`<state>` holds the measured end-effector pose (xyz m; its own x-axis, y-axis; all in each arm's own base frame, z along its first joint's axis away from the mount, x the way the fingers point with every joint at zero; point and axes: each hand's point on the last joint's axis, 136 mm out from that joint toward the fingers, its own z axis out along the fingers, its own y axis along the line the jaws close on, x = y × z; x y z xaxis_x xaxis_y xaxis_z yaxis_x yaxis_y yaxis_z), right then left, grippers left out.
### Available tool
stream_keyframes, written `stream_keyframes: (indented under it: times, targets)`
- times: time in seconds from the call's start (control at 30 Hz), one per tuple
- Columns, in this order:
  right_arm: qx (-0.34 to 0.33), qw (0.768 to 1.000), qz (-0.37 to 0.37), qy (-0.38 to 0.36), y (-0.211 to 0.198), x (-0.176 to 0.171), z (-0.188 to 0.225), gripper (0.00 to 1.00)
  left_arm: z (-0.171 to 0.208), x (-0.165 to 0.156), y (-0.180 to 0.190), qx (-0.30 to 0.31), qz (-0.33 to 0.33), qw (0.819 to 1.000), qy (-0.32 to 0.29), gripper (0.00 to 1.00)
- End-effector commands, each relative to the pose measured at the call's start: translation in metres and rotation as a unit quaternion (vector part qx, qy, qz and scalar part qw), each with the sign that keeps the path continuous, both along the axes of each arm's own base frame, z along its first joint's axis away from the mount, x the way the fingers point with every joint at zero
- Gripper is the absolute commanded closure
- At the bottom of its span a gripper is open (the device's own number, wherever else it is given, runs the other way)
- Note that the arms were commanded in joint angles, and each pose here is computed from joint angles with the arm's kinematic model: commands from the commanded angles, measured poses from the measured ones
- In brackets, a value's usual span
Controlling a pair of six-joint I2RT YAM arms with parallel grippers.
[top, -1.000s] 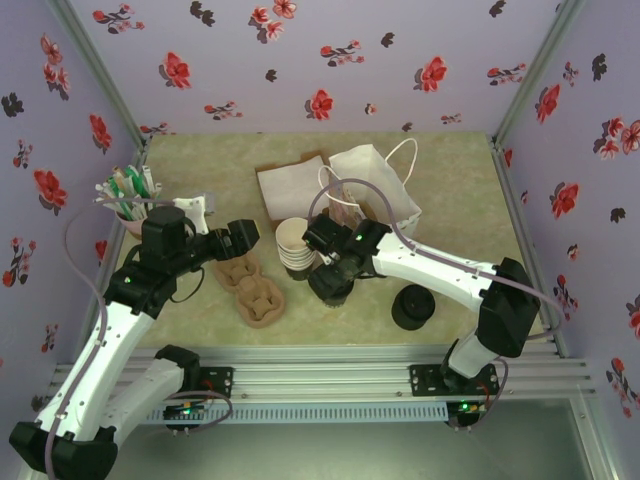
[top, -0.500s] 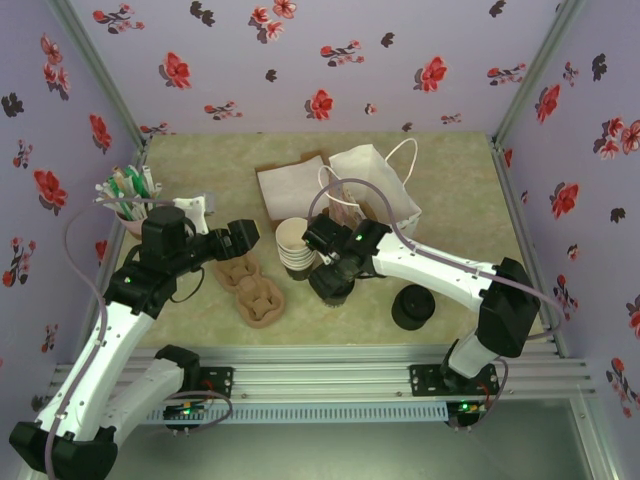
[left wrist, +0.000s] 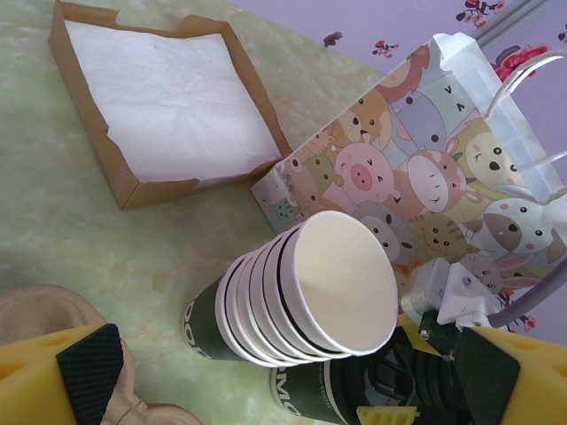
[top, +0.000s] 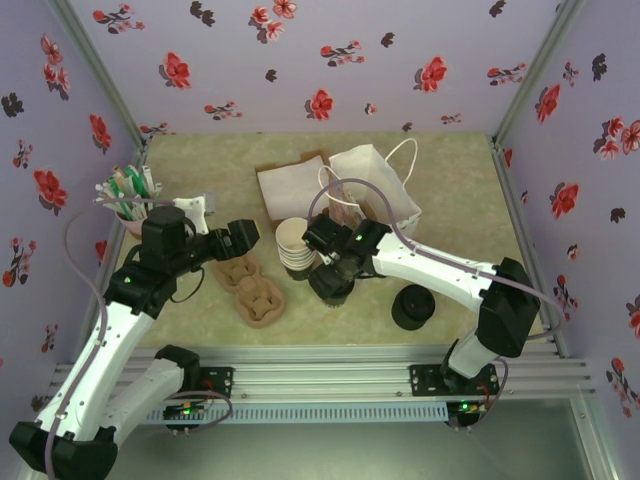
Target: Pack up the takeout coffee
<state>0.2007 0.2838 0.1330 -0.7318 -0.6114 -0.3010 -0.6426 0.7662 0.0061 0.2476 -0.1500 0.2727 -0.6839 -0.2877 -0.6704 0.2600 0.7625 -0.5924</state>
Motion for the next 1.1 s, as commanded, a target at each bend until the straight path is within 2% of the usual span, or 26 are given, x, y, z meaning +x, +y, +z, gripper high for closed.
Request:
stream_keyframes:
  times: [0.0, 0.07, 0.2, 0.73, 1.07]
  targets:
    - [-0.007, 1.0, -0.003, 0.002, -0.002, -0.002, -0.003, 0.2, 0.008, -0.003, -0.002, -0.011, -0.007, 1.0, -0.01, 0.01]
    - [-0.007, 1.0, -0.002, 0.003, -0.002, -0.003, -0.004, 0.26, 0.008, -0.003, -0.002, -0.011, -0.006, 1.0, -0.01, 0.01]
    - [-0.008, 1.0, -0.004, 0.004, -0.003, -0.005, -0.002, 0.28, 0.007, -0.003, -0.002, -0.011, -0.006, 1.0, -0.009, 0.01]
    - [0.004, 1.0, -0.026, -0.007, -0.014, -0.017, 0.039, 0.28, 0.021, -0.004, -0.003, -0.013, -0.009, 1.0, -0.024, 0.01]
    - [0.047, 0.999, -0.021, -0.008, -0.022, -0.035, 0.084, 0.29, 0.045, 0.015, -0.016, -0.007, -0.03, 0.999, -0.036, 0.01]
